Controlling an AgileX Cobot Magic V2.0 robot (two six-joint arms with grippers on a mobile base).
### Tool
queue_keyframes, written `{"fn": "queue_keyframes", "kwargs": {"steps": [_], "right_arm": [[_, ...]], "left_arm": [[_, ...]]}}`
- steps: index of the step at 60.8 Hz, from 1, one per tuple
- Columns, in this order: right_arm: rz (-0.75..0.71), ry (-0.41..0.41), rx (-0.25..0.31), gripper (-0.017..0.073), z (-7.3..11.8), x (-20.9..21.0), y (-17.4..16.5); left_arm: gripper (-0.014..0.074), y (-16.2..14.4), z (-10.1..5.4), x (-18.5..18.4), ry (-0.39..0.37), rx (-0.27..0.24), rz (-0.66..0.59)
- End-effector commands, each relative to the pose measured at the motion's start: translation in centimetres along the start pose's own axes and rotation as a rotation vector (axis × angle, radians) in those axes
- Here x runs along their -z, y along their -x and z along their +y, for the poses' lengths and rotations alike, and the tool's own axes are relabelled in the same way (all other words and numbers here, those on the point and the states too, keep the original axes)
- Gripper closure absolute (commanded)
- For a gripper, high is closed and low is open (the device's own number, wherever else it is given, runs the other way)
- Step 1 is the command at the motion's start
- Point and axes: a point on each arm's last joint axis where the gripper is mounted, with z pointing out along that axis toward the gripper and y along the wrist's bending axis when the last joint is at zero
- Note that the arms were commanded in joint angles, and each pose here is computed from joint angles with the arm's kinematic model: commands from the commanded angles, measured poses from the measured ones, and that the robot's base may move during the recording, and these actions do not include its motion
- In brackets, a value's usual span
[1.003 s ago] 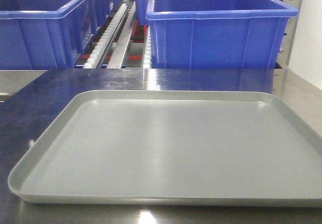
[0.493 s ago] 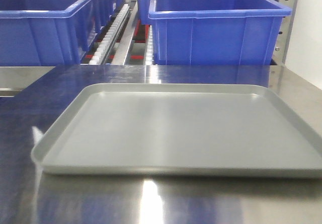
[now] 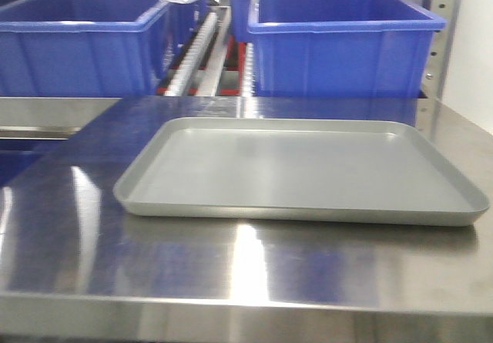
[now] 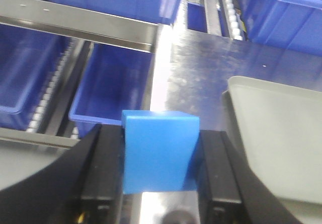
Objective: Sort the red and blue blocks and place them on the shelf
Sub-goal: 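Drive the base backward and turn away from the table holding both cubes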
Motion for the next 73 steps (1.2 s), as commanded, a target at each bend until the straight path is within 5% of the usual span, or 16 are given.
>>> {"fn": "queue_keyframes", "kwargs": {"steps": [1,73], "right_arm": [[-0.11,0.008,0.018,0.0503,0.2,0.18,1.66],[-0.108,0.007,0.018,0.0503,0.2,0.18,1.64]], "left_arm": [[0.0469,1.74,-0.42,0.37,-0.029,0.0,-0.118],[0.047,1.72,-0.42,0.37,-0.028,0.0,-0.116]]}}
